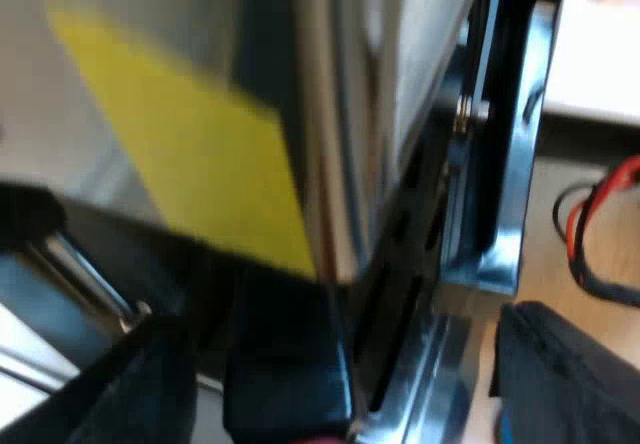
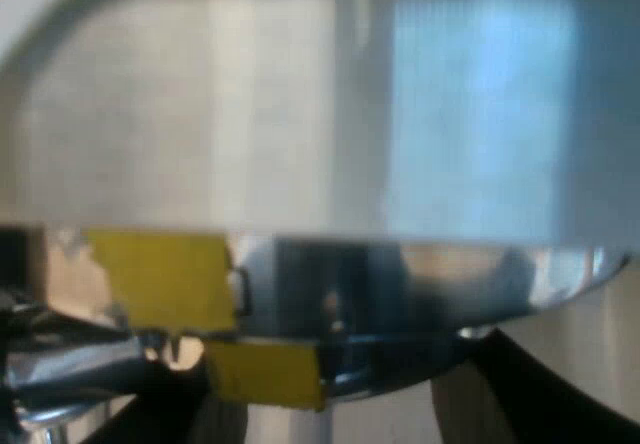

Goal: Put the handle in the coffee machine

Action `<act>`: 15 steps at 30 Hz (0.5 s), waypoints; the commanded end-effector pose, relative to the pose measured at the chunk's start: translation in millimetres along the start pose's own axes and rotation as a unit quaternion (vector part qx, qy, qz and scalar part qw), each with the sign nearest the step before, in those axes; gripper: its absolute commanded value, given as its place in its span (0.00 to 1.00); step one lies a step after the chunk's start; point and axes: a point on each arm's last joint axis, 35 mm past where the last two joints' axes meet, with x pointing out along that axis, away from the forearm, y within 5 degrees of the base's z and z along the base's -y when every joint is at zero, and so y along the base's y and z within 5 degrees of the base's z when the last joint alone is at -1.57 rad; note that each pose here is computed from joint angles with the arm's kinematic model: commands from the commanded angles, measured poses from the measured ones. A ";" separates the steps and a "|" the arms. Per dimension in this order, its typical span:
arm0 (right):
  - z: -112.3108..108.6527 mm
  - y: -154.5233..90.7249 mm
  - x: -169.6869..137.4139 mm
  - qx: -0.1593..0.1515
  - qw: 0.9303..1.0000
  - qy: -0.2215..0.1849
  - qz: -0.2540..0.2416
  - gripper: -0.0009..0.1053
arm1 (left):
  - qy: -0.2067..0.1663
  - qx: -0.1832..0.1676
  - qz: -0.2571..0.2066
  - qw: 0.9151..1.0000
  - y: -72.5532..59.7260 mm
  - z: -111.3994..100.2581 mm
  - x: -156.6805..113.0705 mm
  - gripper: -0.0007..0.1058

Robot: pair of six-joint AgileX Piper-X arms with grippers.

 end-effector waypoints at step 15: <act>19.5 -6.3 0.1 0.041 0.998 -0.042 -0.013 0.44 | -0.036 0.023 0.002 0.999 -2.8 9.7 -12.4 0.63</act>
